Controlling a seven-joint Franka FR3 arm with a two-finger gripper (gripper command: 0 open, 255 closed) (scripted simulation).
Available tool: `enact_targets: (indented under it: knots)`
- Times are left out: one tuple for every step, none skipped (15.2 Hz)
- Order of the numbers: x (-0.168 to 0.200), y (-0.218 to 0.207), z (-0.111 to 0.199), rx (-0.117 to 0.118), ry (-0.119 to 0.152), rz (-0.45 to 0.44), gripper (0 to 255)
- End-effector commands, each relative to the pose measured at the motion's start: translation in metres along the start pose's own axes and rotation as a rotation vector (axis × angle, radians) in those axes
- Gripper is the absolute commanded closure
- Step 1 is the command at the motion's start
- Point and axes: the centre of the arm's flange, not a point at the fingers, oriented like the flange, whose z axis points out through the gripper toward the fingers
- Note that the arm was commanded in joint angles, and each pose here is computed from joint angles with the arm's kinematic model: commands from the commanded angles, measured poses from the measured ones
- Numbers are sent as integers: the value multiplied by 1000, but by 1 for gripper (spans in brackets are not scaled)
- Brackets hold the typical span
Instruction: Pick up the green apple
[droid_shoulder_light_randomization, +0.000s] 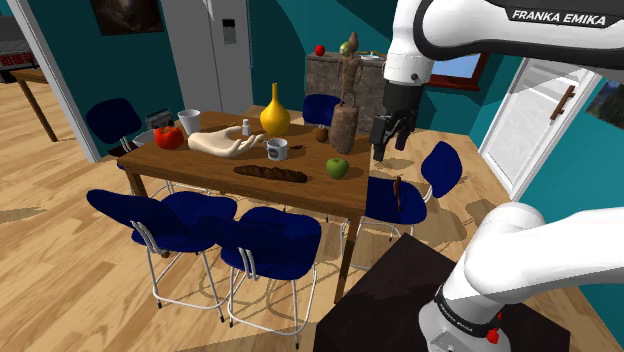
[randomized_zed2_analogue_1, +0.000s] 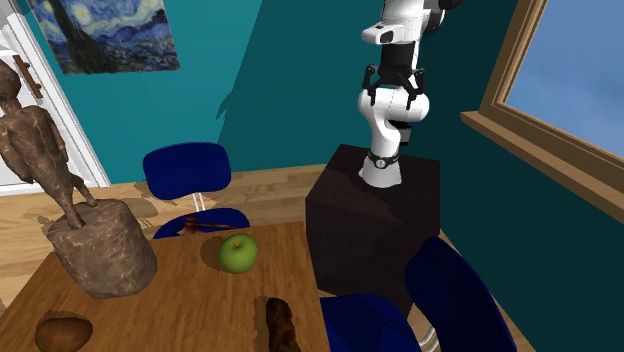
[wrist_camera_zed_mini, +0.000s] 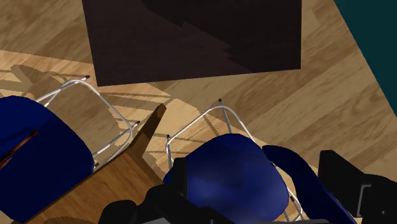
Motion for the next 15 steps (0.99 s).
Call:
enact_targets:
  knots:
    - [0, 0, 0, 0, 0, 0, 0]
    - [9, 8, 6, -1, 2, -4, 0]
    - [17, 15, 11, -3, 4, -7, 0]
    - [26, 23, 17, -4, 6, -11, 0]
    - [35, 30, 23, -5, 8, -15, 0]
    - [44, 38, 28, -7, 10, -19, 0]
    - [53, 45, 34, -8, 11, -22, 0]
    - [62, 53, 39, -10, 13, -26, 0]
    - [71, 60, 45, -11, 15, -30, 0]
    - [80, 67, 50, -12, 17, -34, 0]
    - [89, 75, 56, -14, 19, -37, 0]
    - [98, 82, 61, -15, 21, -41, 0]
    - [107, 89, 67, -16, 23, -45, 0]
    - [116, 97, 72, -18, 25, -48, 0]
    - [125, 104, 77, -19, 27, -52, 0]
